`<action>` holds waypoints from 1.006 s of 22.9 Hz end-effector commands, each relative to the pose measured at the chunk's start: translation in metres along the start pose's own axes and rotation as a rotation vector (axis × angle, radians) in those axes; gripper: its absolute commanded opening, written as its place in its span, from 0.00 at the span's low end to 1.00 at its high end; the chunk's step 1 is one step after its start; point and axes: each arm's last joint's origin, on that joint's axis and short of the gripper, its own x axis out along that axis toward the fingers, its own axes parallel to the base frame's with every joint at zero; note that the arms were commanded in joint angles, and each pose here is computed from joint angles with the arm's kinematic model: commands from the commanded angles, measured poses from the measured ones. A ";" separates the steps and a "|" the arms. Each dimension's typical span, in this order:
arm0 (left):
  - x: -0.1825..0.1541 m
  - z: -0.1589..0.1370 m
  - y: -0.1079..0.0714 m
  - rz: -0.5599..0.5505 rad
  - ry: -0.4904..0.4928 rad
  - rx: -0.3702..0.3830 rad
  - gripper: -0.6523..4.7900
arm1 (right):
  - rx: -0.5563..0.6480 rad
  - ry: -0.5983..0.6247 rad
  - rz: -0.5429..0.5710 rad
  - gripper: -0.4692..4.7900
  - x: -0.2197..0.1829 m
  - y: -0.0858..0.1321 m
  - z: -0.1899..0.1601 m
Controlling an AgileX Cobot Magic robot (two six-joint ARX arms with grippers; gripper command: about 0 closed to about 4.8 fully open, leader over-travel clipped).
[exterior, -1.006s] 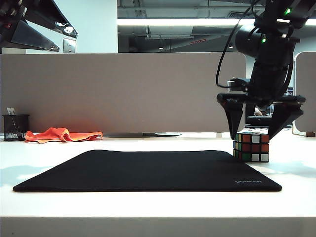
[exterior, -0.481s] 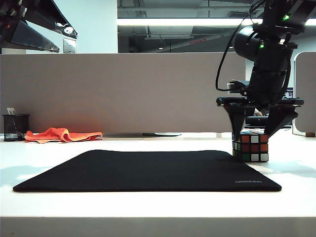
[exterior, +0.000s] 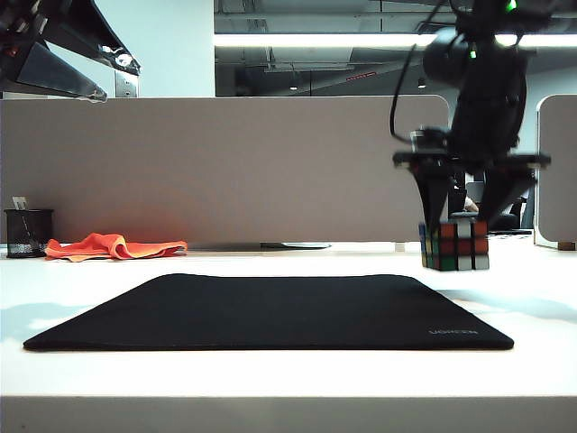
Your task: Pick up the cube on the right side of the mouse pad, then place it in the center of the mouse pad.
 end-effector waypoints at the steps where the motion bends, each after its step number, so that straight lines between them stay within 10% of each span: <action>1: -0.001 0.004 -0.001 -0.003 -0.016 0.013 0.69 | -0.027 -0.008 -0.007 0.54 -0.025 -0.001 0.013; 11: -0.001 0.004 -0.001 -0.003 -0.017 0.014 0.69 | -0.085 -0.148 0.394 0.52 -0.101 0.026 0.045; 23: -0.001 0.004 -0.001 -0.004 -0.018 0.014 0.69 | -0.365 -0.185 0.344 0.52 -0.093 0.115 0.033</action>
